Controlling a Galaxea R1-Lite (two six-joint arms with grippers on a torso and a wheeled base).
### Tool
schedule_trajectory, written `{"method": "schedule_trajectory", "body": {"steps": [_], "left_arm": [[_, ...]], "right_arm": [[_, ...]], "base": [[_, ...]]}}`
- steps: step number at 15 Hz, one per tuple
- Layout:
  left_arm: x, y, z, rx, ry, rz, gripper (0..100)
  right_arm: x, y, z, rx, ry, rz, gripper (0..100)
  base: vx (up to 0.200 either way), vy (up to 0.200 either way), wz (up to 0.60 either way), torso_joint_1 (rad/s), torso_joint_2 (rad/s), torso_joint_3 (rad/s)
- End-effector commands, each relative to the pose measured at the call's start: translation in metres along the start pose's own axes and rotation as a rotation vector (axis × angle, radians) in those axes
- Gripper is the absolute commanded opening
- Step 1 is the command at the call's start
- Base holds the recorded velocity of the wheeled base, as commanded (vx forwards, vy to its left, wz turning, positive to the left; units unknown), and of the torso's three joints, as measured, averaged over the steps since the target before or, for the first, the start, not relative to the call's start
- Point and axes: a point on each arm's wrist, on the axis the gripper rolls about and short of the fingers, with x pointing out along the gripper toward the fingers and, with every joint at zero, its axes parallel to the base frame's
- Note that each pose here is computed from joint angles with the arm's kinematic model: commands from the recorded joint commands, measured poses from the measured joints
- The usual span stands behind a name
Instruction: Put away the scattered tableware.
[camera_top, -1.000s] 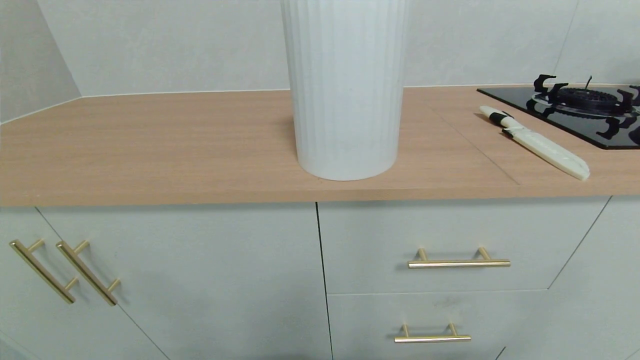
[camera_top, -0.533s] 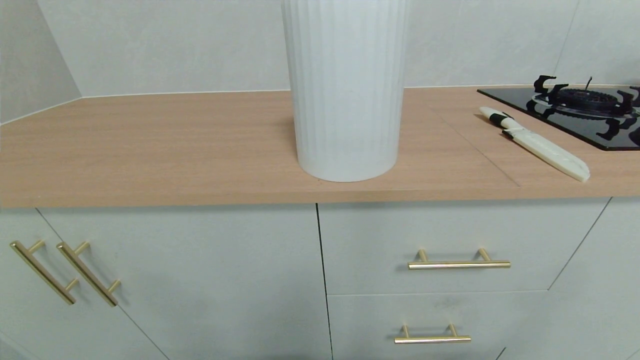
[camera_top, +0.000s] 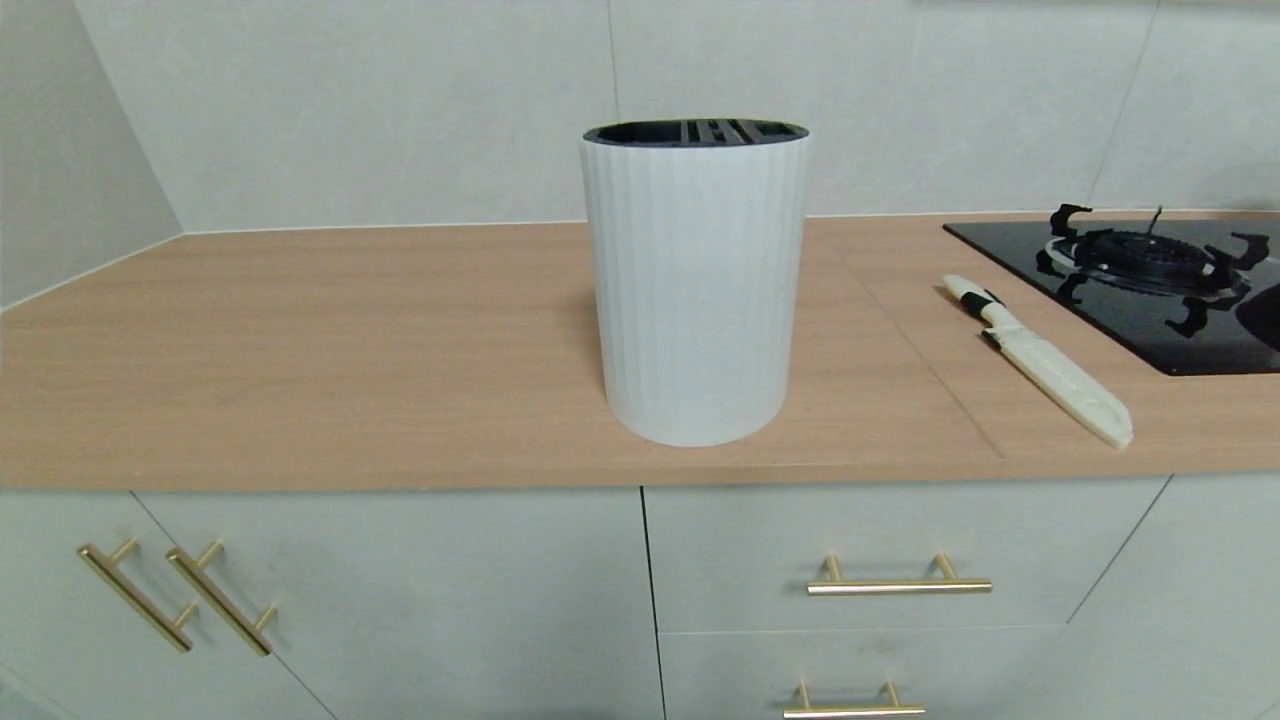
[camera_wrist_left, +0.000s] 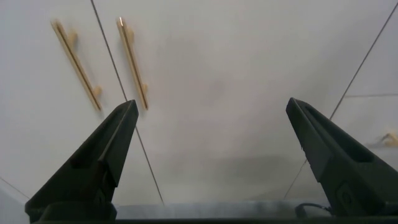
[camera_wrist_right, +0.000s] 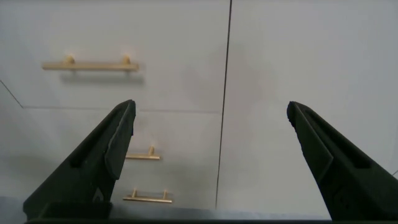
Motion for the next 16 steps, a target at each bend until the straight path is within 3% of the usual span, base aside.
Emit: {"method": "schedule_trajectory", "body": {"steps": [1,16], "left_arm": [[0.0,0.0,0.0,0.0,0.0,0.0,100],[0.0,0.0,0.0,0.0,0.0,0.0,100]], "right_arm": [[0.0001,0.0,0.0,0.0,0.001,0.001,100],[0.0001,0.0,0.0,0.0,0.001,0.001,100]], "base": [[0.0,0.0,0.0,0.163,-0.47,-0.3],[0.0,0.0,0.0,0.203,-0.5,-0.291]]}}
